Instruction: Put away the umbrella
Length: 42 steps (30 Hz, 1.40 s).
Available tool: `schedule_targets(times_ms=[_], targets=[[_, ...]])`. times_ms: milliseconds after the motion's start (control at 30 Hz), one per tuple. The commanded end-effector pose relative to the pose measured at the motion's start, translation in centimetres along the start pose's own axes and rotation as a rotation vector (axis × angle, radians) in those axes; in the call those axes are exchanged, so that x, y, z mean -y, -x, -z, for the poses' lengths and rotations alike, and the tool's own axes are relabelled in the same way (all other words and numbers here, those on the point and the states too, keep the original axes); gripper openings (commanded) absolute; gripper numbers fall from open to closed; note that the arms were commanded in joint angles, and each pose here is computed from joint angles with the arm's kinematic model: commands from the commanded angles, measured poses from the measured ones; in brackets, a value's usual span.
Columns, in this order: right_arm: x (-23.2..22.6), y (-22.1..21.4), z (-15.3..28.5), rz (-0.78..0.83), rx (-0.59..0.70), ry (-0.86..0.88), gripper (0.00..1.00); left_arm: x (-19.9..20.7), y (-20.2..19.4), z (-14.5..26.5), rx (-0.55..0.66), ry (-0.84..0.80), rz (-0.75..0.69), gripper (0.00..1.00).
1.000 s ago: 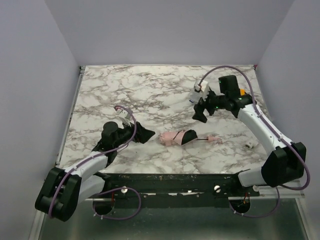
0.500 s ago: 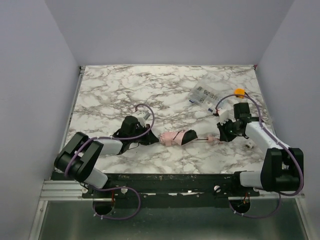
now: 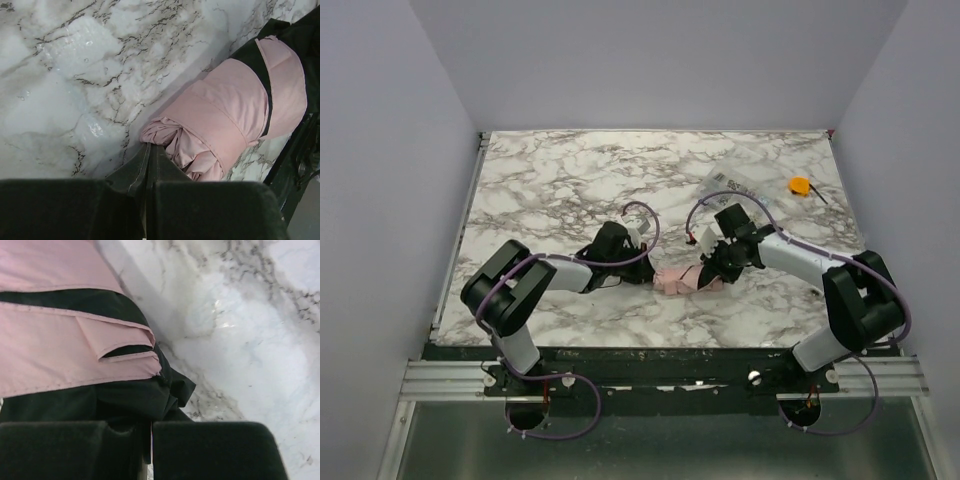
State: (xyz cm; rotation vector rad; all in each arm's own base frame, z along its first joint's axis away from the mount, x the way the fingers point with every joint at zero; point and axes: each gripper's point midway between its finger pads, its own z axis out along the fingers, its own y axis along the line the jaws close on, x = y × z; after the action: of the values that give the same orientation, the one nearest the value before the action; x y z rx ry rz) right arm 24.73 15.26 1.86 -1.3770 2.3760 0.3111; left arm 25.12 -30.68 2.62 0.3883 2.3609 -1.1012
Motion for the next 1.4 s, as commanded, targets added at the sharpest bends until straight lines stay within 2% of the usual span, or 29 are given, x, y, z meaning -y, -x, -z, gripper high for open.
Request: schedule_targets(times_ms=[0, 100, 233, 367, 433, 467, 500, 533, 567, 600, 633, 667, 767, 867, 1067, 1167, 1233, 1367], targets=[[0.4, 2.6, -0.3, -0.007, 0.043, 0.019, 0.01, -0.3, -0.8, 0.2, -0.006, 0.043, -0.016, 0.03], [2.5, -0.3, 1.6, -0.071, 0.012, -0.018, 0.04, -1.6, 0.1, 2.3, 0.06, 0.106, -0.027, 0.07], [5.3, -2.9, 5.2, -0.07, -0.017, -0.117, 0.22, -2.5, 2.5, 5.7, 0.186, 0.159, -0.048, 0.15], [5.7, -0.8, 8.5, 0.059, 0.056, -0.138, 0.47, -2.2, 4.6, 9.2, 0.298, 0.209, -0.099, 0.25], [4.6, 1.4, 9.7, 0.169, 0.133, -0.059, 0.68, -1.8, 5.6, 11.1, 0.37, 0.239, -0.13, 0.33], [3.8, 3.0, 10.3, 0.223, 0.199, -0.004, 0.83, -1.4, 6.1, 12.2, 0.411, 0.245, -0.146, 0.43], [2.9, 4.1, 10.7, 0.288, 0.251, 0.049, 0.92, -1.1, 6.4, 13.1, 0.442, 0.247, -0.16, 0.55], [1.6, 5.3, 11.1, 0.358, 0.322, 0.119, 0.99, -0.5, 6.8, 14.1, 0.481, 0.236, -0.179, 0.7], [0.6, 6.2, 11.2, 0.429, 0.381, 0.175, 1.0, -0.1, 6.9, 14.8, 0.504, 0.224, -0.189, 0.81], [-0.6, 7.2, 11.2, 0.489, 0.446, 0.237, 1.0, 0.4, 7.1, 15.6, 0.53, 0.209, -0.199, 0.97], [-1.6, 8.0, 10.9, 0.538, 0.484, 0.284, 1.0, 0.8, 7.0, 16.1, 0.541, 0.198, -0.205, 0.98], [-2.4, 8.9, 10.5, 0.565, 0.498, 0.313, 1.0, 1.1, 6.9, 16.8, 0.556, 0.192, -0.211, 0.98], [-4.7, 10.5, 7.7, 0.6, 0.408, 0.369, 1.0, 1.2, 6.1, 18.1, 0.581, 0.195, -0.21, 0.98], [-5.1, 11.2, 4.3, 0.563, 0.327, 0.323, 1.0, 1.4, 5.2, 19.2, 0.617, 0.18, -0.211, 0.98], [-3.1, 8.1, 0.2, 0.512, 0.143, 0.196, 0.99, 1.1, 3.7, 20.4, 0.655, 0.178, -0.21, 0.98], [-2.4, 5.9, -0.8, 0.504, 0.075, 0.148, 0.9, 1.1, 3.4, 20.5, 0.67, 0.166, -0.207, 0.98], [-2.9, 4.4, -1.8, 0.503, 0.039, 0.159, 0.8, 1.2, 3.4, 20.5, 0.676, 0.158, -0.205, 0.98], [-3.8, 3.6, -3.8, 0.447, 0.03, 0.168, 0.46, 1.5, 3.5, 20.4, 0.671, 0.145, -0.203, 0.98]])
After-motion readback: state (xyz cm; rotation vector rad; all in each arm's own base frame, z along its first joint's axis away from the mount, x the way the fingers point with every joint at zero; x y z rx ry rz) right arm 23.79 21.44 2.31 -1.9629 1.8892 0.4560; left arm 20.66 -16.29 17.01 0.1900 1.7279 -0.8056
